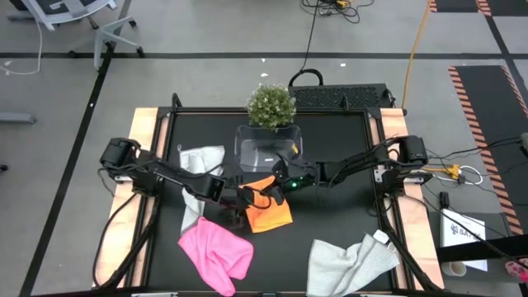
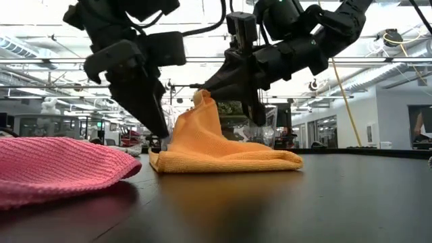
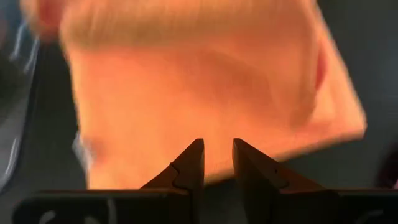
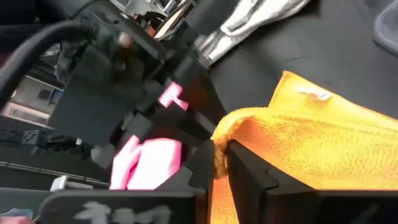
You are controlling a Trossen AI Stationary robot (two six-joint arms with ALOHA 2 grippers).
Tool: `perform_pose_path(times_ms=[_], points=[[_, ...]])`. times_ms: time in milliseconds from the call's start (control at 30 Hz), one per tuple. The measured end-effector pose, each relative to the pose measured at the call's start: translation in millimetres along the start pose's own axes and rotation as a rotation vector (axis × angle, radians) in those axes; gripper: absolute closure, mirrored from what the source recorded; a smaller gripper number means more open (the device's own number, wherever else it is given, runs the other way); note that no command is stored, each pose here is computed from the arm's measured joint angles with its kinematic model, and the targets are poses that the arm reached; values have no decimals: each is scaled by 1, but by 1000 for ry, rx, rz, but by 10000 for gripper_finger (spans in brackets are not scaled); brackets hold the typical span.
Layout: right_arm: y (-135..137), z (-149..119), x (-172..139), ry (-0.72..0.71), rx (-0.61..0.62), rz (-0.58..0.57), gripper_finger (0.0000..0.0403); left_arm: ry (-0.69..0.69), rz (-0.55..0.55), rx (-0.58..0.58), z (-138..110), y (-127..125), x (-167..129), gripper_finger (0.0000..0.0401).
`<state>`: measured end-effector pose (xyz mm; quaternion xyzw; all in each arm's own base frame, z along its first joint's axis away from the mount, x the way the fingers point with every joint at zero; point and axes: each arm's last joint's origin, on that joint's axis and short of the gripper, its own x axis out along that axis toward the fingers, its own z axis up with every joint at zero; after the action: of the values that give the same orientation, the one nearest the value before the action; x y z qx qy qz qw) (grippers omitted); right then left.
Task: Fold microfiber towels
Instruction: Fold the orange microfiber towel on the table
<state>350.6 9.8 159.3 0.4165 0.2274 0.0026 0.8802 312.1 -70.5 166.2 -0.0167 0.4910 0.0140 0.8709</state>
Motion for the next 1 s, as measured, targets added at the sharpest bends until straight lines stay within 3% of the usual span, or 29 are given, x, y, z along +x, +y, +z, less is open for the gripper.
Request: perform_pose_path(times_ms=[467,567,733,867,1000], points=[[3,8,-1,-63,-67,55,274,-5,12,-107,-2,-10,-9,314],[6,8,-3,-24,-91,105,264,-5,11,-126,-2,-10,-9,314],[17,4,-12,124,-194,207,271,-8,9,-131,-2,-10,-10,314],[19,-5,-23,251,-247,147,289,-64,11,-137,4,-7,-22,314],[20,-10,-33,305,-277,66,314,-157,96,-117,12,1,-37,314]])
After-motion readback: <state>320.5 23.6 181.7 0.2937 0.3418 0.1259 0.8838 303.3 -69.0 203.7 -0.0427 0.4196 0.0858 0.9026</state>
